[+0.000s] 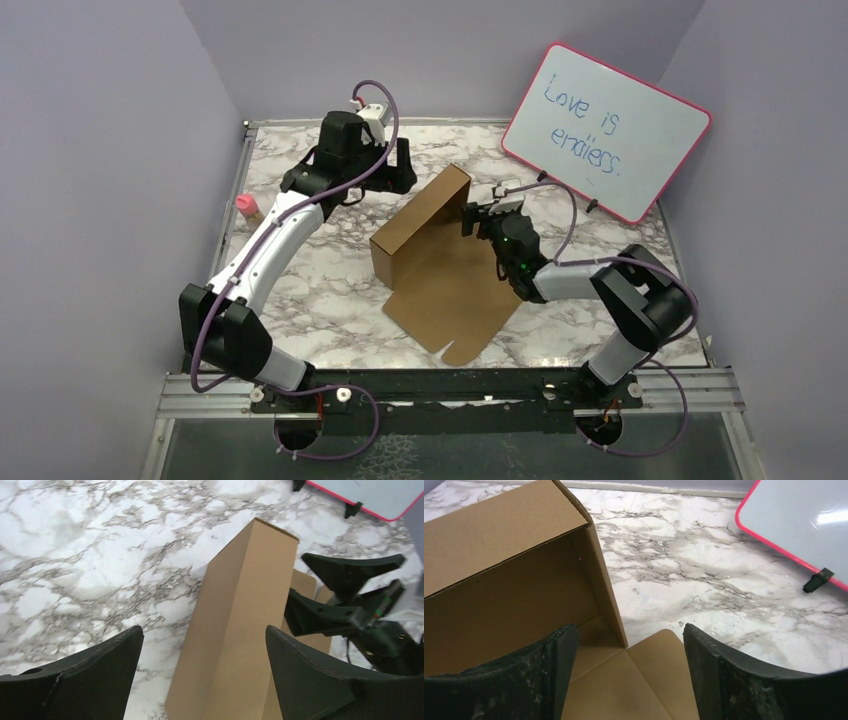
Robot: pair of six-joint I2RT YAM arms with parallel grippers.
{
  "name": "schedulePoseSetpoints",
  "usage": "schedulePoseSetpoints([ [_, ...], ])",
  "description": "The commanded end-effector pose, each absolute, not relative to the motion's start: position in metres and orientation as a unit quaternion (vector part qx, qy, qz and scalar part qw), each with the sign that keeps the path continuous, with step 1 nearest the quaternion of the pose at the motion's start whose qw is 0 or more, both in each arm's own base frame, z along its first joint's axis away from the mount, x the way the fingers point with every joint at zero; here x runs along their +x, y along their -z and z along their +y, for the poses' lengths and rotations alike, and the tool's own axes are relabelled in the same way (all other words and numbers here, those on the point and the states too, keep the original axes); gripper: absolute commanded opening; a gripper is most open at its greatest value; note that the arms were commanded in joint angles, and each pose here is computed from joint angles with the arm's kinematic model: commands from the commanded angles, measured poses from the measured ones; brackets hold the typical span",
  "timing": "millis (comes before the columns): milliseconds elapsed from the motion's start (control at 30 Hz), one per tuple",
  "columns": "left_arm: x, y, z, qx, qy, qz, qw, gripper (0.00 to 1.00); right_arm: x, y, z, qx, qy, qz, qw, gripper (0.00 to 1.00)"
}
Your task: Fold the paper box
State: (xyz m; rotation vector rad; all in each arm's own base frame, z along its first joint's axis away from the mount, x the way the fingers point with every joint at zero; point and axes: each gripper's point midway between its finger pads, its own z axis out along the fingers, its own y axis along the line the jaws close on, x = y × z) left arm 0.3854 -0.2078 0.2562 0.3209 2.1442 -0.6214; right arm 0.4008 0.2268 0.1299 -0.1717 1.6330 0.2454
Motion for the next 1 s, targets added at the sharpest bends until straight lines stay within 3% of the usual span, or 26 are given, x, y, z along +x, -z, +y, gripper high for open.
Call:
schedulePoseSetpoints([
  [0, 0.371, -0.262, -0.190, 0.113, 0.164, 0.863, 0.464, 0.93, 0.382, -0.119, 0.202, -0.032, -0.102, 0.766, 0.634, 0.85],
  [133, 0.360, -0.260, -0.186, 0.091, 0.128, 0.864, 0.478, 0.95, 0.368, -0.115, 0.195, 0.006, -0.127, 0.788, 0.602, 0.92],
  [367, 0.330, -0.250, -0.215, 0.148, 0.058, 0.860, 0.484, 0.99, 0.348, -0.115, 0.184, 0.019, -0.143, 0.789, 0.597, 0.93],
  [633, 0.307, -0.239, -0.246, 0.243, -0.099, 0.831, 0.490, 0.99, 0.327, -0.128, 0.164, 0.039, -0.154, 0.765, 0.624, 0.93],
  [967, 0.328, -0.237, -0.249, 0.257, -0.275, 0.783, 0.495, 0.94, 0.317, -0.147, 0.133, 0.072, -0.128, 0.727, 0.670, 0.93],
])
